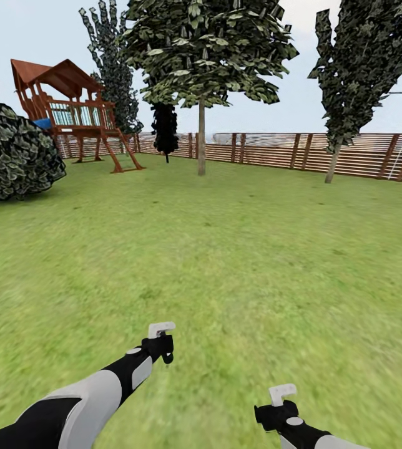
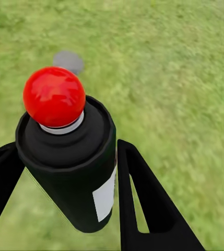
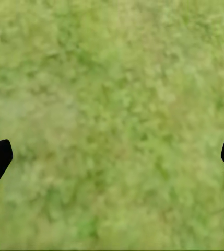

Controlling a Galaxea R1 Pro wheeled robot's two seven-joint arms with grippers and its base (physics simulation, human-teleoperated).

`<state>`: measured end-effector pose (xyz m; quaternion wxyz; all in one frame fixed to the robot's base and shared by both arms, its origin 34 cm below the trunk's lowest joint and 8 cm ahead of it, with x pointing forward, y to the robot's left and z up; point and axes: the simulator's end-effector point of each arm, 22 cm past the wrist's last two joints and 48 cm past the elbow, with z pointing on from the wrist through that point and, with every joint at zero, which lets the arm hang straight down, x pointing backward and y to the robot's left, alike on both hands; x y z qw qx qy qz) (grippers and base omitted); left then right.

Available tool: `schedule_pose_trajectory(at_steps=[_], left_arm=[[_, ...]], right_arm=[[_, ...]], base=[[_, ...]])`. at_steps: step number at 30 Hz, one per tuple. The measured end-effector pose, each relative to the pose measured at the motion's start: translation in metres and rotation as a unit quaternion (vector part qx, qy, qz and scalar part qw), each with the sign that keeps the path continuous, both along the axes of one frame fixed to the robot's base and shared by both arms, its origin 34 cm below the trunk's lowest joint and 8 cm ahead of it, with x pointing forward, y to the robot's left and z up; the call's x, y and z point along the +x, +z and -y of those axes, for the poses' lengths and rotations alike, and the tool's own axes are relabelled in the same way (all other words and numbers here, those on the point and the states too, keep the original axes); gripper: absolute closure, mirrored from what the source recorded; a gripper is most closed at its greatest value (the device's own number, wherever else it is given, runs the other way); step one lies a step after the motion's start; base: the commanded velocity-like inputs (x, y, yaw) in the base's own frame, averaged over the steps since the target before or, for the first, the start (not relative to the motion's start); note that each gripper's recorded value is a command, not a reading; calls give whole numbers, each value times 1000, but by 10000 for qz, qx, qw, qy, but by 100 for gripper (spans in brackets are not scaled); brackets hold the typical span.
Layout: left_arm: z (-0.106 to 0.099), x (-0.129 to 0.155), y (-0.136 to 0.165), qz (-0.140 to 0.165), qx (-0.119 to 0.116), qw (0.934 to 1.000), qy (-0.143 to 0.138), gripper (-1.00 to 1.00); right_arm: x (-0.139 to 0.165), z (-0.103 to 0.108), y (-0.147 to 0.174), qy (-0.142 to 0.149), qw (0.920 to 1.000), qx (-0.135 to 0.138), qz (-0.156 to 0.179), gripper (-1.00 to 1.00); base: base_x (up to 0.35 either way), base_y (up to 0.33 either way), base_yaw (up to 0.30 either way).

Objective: In the garden, pick up the pesticide atomizer on the floor and spray pesticide onto both trees until each tree trunk is fully covered.

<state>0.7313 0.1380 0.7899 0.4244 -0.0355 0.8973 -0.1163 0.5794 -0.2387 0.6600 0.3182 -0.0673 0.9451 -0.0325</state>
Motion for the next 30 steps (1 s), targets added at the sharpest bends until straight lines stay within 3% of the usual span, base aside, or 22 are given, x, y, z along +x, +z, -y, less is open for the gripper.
schedule_pose_trajectory(at_steps=[30], left_arm=[[0,-2,-10,-79,2,10000,-1,100]], right_arm=[[-4,0,-7,0,10000,0,-80,-100]], base=[[350,0,1]])
